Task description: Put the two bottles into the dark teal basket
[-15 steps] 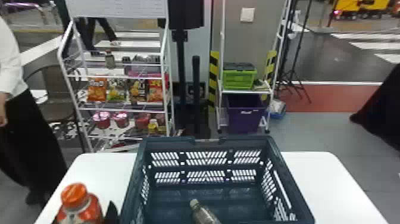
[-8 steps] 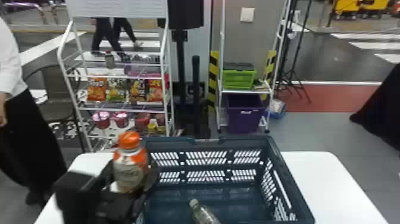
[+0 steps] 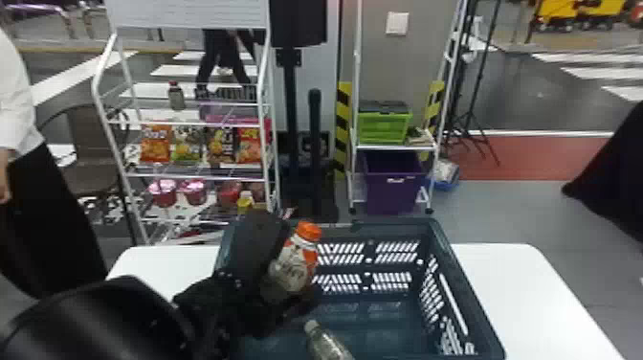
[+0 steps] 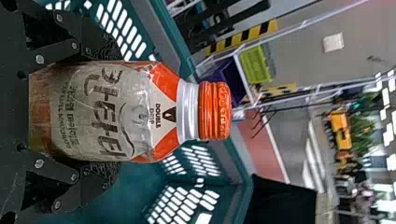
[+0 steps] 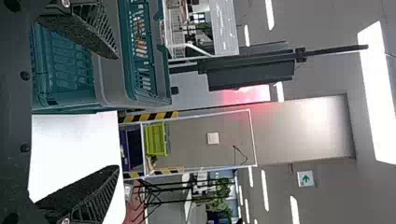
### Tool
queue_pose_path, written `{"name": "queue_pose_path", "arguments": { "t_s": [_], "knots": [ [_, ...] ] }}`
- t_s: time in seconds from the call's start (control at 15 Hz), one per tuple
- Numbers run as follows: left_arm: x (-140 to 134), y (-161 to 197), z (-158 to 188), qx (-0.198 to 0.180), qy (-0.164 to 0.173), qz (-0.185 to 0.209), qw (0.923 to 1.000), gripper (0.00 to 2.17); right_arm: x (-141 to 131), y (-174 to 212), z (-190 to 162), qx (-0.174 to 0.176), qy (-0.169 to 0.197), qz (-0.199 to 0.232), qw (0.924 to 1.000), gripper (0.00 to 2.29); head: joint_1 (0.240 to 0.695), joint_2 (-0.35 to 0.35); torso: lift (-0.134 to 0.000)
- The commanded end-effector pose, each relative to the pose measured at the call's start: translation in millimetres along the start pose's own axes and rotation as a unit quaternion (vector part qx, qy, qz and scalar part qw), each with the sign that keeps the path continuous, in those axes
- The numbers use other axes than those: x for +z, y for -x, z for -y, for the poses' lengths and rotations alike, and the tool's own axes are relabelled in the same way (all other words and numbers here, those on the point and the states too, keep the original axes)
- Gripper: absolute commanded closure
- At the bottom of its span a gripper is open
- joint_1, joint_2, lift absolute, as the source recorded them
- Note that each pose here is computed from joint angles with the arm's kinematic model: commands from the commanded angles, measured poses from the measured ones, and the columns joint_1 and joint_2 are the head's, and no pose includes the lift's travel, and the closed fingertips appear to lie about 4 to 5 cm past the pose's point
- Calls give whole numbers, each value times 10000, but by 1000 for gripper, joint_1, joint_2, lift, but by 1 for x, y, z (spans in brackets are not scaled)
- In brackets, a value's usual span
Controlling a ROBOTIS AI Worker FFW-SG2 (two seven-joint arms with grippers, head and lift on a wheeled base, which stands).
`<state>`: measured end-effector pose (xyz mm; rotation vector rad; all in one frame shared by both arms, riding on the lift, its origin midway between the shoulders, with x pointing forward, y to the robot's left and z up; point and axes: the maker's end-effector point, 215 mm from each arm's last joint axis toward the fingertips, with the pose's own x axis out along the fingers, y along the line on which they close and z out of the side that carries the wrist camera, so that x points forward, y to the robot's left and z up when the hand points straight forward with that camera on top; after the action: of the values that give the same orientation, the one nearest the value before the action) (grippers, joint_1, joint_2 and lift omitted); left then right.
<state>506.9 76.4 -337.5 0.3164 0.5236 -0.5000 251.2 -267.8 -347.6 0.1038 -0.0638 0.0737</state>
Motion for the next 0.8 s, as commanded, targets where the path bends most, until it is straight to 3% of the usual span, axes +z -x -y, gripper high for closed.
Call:
{"name": "queue_pose_path", "arguments": {
  "t_s": [0.0,0.2,0.33,0.47,0.73],
  "knots": [
    [-8,-24,12,-303,-367,-531,9975,2145,-2,2,6,-57,31,-29,10000,39,499,0,0],
    [-13,-57,30,-853,-622,-1067,9887,2145,-5,3,13,-126,23,-59,9999,39,499,0,0],
    [-26,-72,45,-1088,-924,-1465,9789,2145,-5,4,15,-158,17,-61,9999,43,499,0,0],
    [-55,-77,53,-1250,-989,-2078,9651,2145,-4,6,18,-210,21,-46,9998,43,499,0,0],
    [-84,-88,61,-1421,-1001,-2562,9509,2145,-3,6,20,-205,36,-42,9998,46,499,0,0]
  ]
}}
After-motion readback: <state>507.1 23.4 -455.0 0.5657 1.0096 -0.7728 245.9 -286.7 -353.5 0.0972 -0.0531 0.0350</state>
